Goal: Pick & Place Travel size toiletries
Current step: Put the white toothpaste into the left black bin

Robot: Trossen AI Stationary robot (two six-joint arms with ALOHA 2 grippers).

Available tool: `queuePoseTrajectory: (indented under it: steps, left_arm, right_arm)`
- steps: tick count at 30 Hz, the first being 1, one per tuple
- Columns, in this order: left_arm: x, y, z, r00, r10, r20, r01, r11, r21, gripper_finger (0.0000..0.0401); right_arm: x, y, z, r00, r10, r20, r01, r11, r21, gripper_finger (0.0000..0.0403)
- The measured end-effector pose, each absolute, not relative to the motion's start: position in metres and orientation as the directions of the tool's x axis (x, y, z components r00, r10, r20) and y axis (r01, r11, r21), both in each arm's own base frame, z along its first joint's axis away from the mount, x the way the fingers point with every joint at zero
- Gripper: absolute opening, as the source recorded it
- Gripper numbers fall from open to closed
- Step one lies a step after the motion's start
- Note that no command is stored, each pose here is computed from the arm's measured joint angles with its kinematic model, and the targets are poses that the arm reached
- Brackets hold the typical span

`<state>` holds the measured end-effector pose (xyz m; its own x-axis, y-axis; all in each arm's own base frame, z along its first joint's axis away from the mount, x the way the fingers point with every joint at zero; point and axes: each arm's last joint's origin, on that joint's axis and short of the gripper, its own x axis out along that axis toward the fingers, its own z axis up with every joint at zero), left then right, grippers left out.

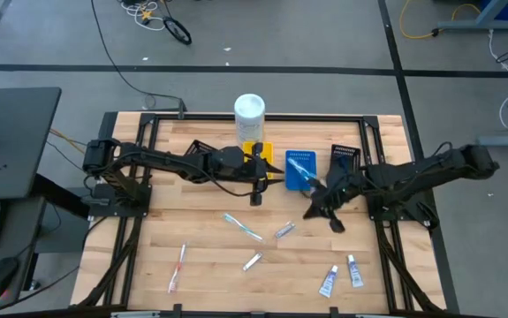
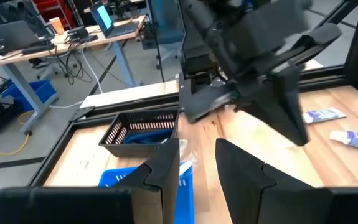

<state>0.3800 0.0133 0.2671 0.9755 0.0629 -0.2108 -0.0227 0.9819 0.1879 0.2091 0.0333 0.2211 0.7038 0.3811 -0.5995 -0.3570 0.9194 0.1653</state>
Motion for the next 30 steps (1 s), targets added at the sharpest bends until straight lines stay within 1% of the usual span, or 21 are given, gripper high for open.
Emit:
queuePoseTrajectory:
  steps: [3,5,8,11,23,24,28,30]
  left_arm:
    - [0.38,0.013,0.267,0.976,0.064,-0.21,-0.024,0.982,0.188,0.0113]
    - [0.38,0.014,0.267,0.976,0.066,-0.207,-0.026,0.982,0.188,0.0113]
    - [0.38,0.014,0.268,0.977,0.066,-0.203,-0.026,0.98,0.195,0.0113]
    - [0.38,0.014,0.268,0.978,0.066,-0.199,-0.021,0.975,0.22,0.0113]
    - [0.38,0.014,0.268,0.978,0.066,-0.199,-0.01,0.962,0.273,0.0113]
    - [0.38,0.014,0.268,0.978,0.066,-0.199,-0.011,0.963,0.269,0.0113]
    - [0.38,0.014,0.268,0.978,0.067,-0.199,-0.01,0.962,0.274,0.0113]
    - [0.38,0.014,0.268,0.978,0.066,-0.199,-0.006,0.957,0.29,0.0113]
  right_arm:
    - [0.208,0.043,0.221,0.691,0.411,-0.594,-0.398,0.903,0.162,0.004]
    - [0.21,0.047,0.221,0.705,0.394,-0.59,-0.384,0.911,0.149,0.0044]
    - [0.208,0.047,0.218,0.69,0.372,-0.621,-0.315,0.927,0.205,0.0046]
    - [0.209,0.047,0.219,0.696,0.372,-0.614,-0.289,0.928,0.234,0.0046]
    - [0.209,0.047,0.219,0.7,0.373,-0.609,-0.284,0.928,0.242,0.0047]
    - [0.209,0.047,0.22,0.697,0.383,-0.606,-0.293,0.924,0.247,0.0047]
    - [0.209,0.053,0.223,0.652,0.525,-0.546,-0.401,0.851,0.339,0.0047]
    - [0.209,0.053,0.224,0.654,0.527,-0.543,-0.386,0.85,0.36,0.0047]
